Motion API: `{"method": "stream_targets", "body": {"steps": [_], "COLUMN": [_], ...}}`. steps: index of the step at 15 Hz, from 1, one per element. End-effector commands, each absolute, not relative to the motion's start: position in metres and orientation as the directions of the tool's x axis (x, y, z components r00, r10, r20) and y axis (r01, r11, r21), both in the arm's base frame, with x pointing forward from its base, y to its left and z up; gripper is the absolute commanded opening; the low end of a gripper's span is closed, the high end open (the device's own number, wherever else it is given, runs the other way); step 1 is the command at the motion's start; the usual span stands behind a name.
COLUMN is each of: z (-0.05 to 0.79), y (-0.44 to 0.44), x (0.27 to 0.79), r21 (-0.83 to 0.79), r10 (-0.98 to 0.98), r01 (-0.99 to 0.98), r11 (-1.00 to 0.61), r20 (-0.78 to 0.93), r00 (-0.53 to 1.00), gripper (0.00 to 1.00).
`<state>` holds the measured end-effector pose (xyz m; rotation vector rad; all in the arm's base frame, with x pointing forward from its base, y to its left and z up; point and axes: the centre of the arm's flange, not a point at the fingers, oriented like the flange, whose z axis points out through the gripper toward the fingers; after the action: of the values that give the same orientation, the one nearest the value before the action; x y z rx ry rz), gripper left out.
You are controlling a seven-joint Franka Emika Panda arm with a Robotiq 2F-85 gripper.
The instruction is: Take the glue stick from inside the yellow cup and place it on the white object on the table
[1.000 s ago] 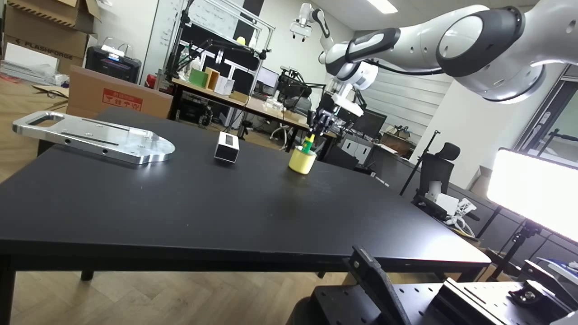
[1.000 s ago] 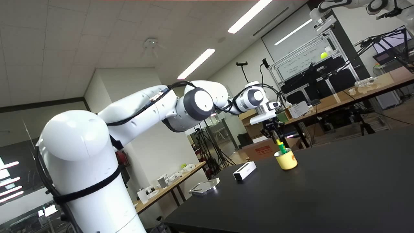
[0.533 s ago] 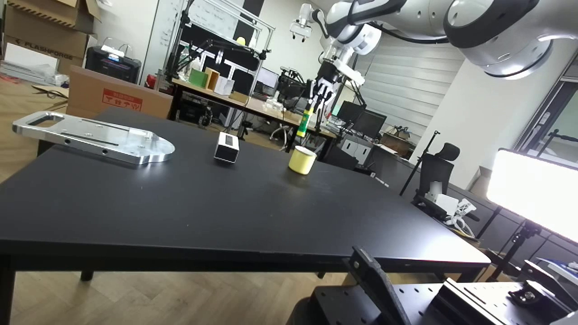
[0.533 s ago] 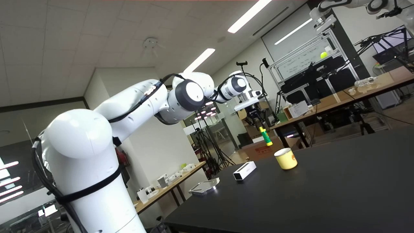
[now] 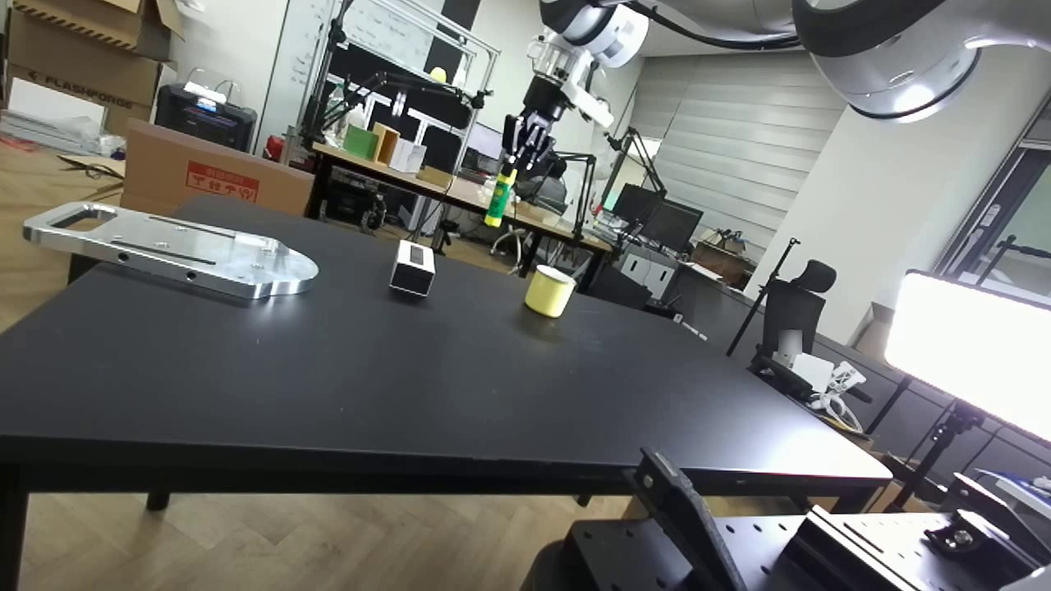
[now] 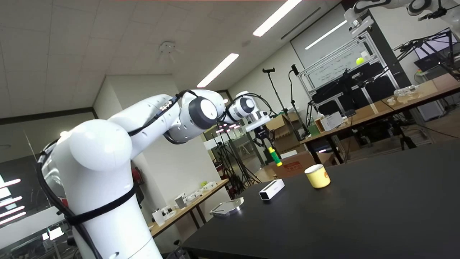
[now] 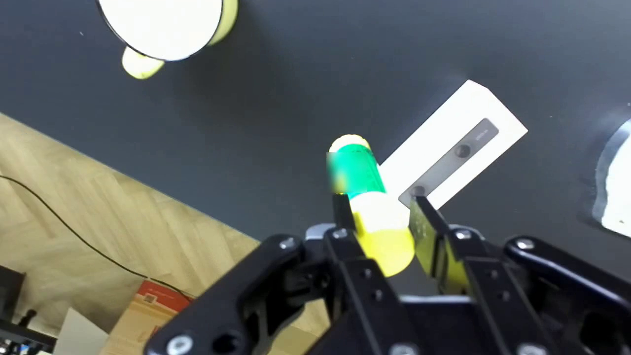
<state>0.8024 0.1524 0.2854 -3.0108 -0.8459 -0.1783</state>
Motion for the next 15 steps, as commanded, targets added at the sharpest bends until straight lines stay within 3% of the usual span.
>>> {"method": "stream_targets", "body": {"steps": [1, 7, 15], "z": [0.278, 0.251, 0.212], "y": [0.202, 0.25, 0.233], "x": [0.779, 0.759, 0.756], "r21": [0.019, -0.058, -0.057], "r10": [0.624, 0.675, 0.676], "r01": [0.629, 0.702, 0.693], "r11": [-0.777, -0.71, -0.719], "r20": [0.16, 0.227, 0.176], "r00": [0.765, 0.702, 0.716], "gripper": [0.08, 0.08, 0.08]}}
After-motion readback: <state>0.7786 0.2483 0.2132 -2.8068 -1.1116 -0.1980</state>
